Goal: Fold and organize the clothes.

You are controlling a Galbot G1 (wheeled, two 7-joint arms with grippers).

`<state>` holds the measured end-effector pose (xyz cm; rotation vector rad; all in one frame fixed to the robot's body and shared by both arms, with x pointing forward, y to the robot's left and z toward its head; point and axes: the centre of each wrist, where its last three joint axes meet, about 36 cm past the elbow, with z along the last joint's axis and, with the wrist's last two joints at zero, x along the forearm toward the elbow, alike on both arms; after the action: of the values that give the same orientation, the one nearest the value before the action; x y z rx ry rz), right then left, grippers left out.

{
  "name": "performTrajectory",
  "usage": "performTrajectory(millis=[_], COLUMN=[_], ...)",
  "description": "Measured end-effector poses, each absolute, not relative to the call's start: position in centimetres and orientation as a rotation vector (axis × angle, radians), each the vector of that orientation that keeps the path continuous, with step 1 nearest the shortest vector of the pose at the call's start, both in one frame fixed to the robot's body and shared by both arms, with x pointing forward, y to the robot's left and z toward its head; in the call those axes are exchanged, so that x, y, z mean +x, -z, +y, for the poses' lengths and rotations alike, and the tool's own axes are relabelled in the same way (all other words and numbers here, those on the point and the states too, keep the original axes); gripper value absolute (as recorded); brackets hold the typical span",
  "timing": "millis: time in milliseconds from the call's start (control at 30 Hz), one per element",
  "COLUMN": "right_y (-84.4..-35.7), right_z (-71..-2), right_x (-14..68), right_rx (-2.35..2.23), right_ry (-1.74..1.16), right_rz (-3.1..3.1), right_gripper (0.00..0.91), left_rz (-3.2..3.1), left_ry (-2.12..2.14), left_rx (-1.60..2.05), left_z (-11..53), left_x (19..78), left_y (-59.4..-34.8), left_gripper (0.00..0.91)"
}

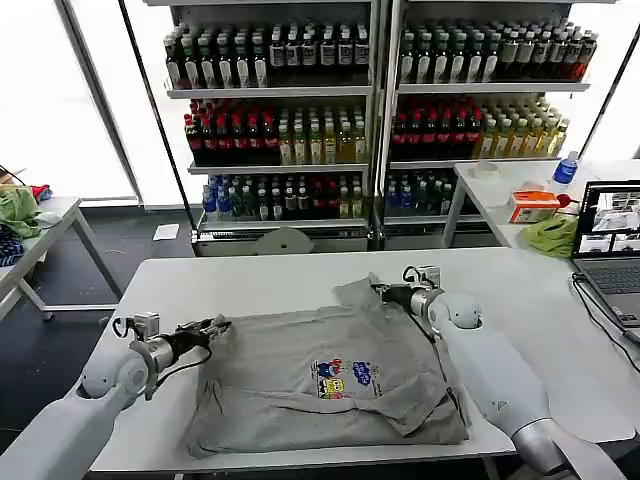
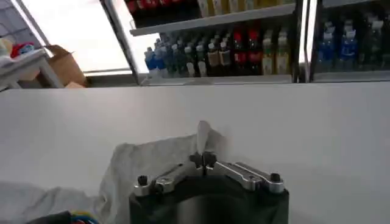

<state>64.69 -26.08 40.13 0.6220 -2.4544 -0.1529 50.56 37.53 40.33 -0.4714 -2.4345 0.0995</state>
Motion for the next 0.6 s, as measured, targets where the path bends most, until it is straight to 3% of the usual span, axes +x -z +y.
performTrajectory(millis=[600], right_y=[-41.4], right_z=[-26.8], right_x=[63.8], right_rx=[0.644], right_ry=[0.249], right_rz=[-2.492], right_gripper=[0.000], left_rz=[-2.498], left_ry=[-0.112], left_rx=[-0.447], left_z=[37.6], left_x=[50.6], left_y=[-41.5], left_gripper=[0.010])
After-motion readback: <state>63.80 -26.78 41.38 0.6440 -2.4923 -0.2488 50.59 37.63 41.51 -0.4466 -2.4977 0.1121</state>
